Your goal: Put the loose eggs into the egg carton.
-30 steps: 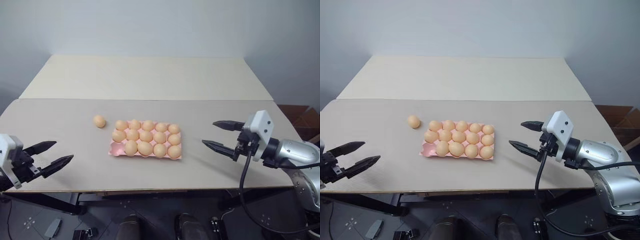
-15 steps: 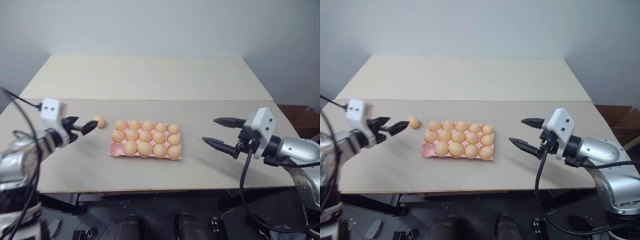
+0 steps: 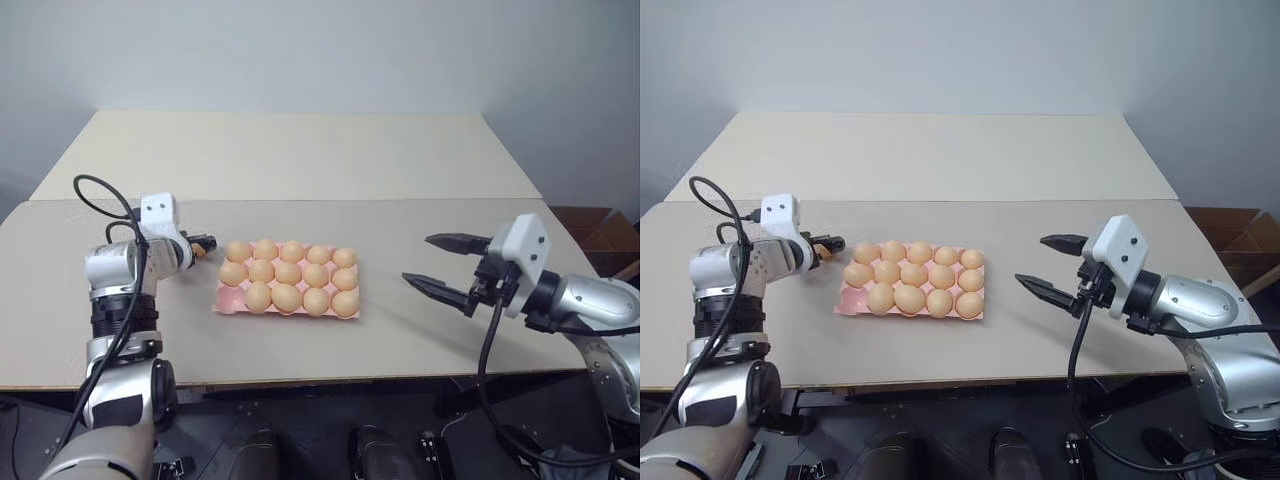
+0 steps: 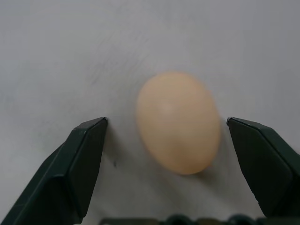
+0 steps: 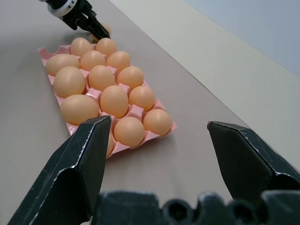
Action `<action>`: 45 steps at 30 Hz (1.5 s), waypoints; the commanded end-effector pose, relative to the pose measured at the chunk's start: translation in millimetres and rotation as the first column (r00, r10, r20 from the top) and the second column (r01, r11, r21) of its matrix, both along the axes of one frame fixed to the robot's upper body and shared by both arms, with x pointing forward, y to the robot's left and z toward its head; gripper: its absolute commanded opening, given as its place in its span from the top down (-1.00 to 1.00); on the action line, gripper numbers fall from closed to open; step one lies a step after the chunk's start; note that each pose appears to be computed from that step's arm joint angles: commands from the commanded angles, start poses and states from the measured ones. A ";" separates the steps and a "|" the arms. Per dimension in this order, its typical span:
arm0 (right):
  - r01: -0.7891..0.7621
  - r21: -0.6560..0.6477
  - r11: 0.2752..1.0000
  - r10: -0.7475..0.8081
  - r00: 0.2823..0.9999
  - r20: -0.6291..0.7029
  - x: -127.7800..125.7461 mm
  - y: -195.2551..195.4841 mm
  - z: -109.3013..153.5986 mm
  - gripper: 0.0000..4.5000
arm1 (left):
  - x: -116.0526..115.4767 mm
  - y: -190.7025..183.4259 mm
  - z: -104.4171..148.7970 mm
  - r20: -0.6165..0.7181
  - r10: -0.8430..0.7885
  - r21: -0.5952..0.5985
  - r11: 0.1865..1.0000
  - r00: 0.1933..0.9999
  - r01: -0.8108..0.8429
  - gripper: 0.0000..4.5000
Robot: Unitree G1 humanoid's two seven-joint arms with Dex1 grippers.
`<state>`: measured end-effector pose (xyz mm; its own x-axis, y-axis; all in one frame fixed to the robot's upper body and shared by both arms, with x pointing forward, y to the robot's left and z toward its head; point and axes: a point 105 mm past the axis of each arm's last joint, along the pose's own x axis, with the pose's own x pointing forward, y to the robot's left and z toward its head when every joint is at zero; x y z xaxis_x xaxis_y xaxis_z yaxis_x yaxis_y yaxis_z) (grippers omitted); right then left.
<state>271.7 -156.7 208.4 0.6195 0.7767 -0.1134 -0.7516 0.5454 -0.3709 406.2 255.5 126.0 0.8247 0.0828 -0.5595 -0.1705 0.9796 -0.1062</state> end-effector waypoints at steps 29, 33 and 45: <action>0.023 0.022 0.999 -0.024 0.998 0.057 -14.9 0.8 10.3 -0.72 | -116.6 -20.4 59.3 0.131 -0.972 0.326 0.229 0.196 0.917 0.31; 0.023 0.022 1.000 -0.024 0.998 0.062 -14.2 2.4 10.6 -0.72 | -101.4 -33.5 47.8 0.085 -0.980 0.347 0.198 0.179 0.917 0.31; 0.046 0.035 0.998 -0.048 0.997 0.067 -16.0 -0.5 12.9 -0.72 | -100.4 -33.8 52.9 0.093 -0.983 0.335 0.183 0.161 0.924 -0.99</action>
